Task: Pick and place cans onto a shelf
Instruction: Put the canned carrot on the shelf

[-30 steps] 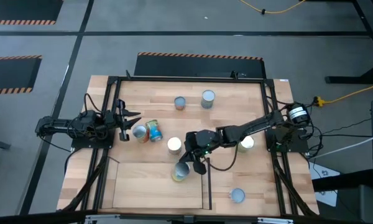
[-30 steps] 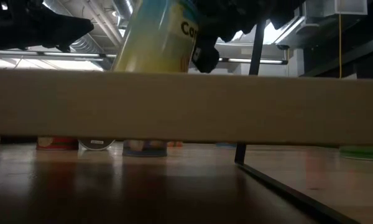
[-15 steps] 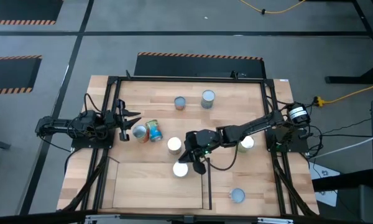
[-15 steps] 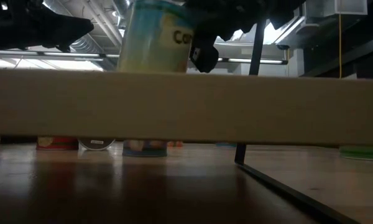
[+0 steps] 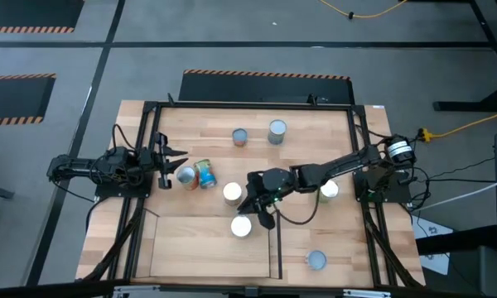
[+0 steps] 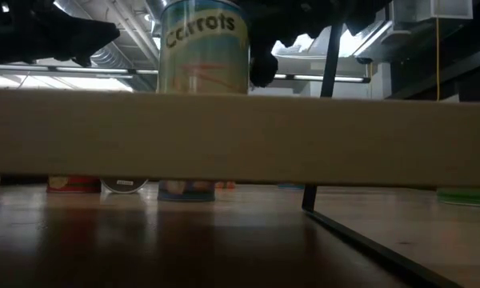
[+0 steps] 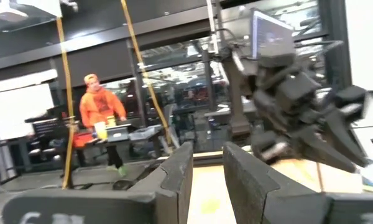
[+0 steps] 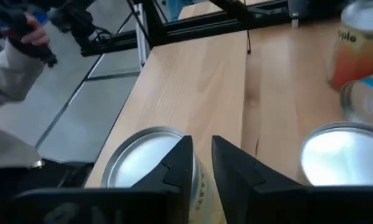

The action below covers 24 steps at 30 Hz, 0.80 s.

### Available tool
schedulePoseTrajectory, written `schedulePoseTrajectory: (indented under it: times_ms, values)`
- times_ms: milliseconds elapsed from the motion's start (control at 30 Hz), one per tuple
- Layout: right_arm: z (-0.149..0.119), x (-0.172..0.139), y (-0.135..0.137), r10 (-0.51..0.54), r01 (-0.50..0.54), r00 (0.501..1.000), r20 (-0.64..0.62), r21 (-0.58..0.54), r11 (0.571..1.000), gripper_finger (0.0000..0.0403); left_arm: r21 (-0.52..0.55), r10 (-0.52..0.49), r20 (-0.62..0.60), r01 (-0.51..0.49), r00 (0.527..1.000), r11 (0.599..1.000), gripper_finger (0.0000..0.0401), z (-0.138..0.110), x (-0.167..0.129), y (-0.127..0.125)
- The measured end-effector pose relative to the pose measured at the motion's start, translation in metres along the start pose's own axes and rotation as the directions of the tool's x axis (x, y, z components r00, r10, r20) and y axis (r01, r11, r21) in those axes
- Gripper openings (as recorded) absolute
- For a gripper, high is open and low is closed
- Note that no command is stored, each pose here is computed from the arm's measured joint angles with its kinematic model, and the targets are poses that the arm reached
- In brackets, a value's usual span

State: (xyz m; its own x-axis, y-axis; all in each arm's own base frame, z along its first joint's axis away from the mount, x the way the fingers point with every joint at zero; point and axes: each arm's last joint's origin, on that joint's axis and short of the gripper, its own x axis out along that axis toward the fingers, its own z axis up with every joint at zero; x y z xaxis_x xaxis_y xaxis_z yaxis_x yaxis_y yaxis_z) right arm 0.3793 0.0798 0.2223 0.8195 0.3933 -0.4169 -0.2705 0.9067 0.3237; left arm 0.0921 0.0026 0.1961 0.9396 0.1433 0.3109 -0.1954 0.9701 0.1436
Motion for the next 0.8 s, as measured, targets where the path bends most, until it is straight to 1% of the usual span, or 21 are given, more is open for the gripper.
schedulePoseTrajectory:
  times_ms: [67, 167, 267, 333, 400, 467, 533, 633, 800]
  values:
    - [0.008, -0.01, 0.002, 0.02, -0.019, 1.0, 0.02, -0.028, 0.999, 0.0065, -0.027, -0.021, 0.004, 0.021, 1.0, 0.999, 0.0082, 0.0, 0.0, -0.001]
    - [0.022, -0.032, 0.01, 0.031, -0.028, 0.999, 0.038, -0.064, 0.998, 0.0065, -0.088, -0.02, 0.005, 0.021, 1.0, 0.996, 0.0082, 0.0, 0.0, -0.001]
    - [0.032, -0.061, 0.02, 0.019, -0.017, 1.0, 0.02, -0.124, 0.992, 0.0065, -0.145, -0.017, 0.021, 0.02, 1.0, 0.989, 0.0082, 0.002, 0.0, 0.0]
    - [0.037, -0.082, 0.026, -0.023, 0.024, 1.0, 0.008, -0.144, 0.989, 0.0065, -0.171, -0.021, 0.036, 0.027, 0.999, 0.985, 0.0082, 0.003, 0.001, 0.0]
    - [0.04, -0.103, 0.03, -0.094, 0.094, 0.996, 0.006, -0.156, 0.983, 0.0065, -0.188, -0.024, 0.061, 0.035, 0.998, 0.982, 0.0082, 0.006, 0.003, -0.001]
    - [0.041, -0.121, 0.034, -0.157, 0.16, 0.987, 0.032, -0.175, 0.971, 0.0065, -0.193, -0.035, 0.065, 0.047, 0.997, 0.98, 0.0082, 0.007, 0.005, -0.002]
    - [0.037, -0.136, 0.035, -0.179, 0.186, 0.982, 0.058, -0.185, 0.965, 0.0065, -0.194, -0.053, 0.049, 0.061, 0.997, 0.979, 0.0082, 0.011, 0.009, -0.004]
    - [0.024, -0.153, 0.031, -0.19, 0.199, 0.979, 0.066, -0.176, 0.964, 0.0065, -0.196, -0.064, 0.018, 0.066, 0.998, 0.978, 0.0082, 0.024, 0.021, -0.005]
    - [-0.009, -0.167, 0.018, -0.229, 0.235, 0.971, 0.063, -0.126, 0.964, 0.0065, -0.185, -0.092, -0.054, 0.081, 0.994, 0.979, 0.0082, 0.051, 0.056, -0.01]
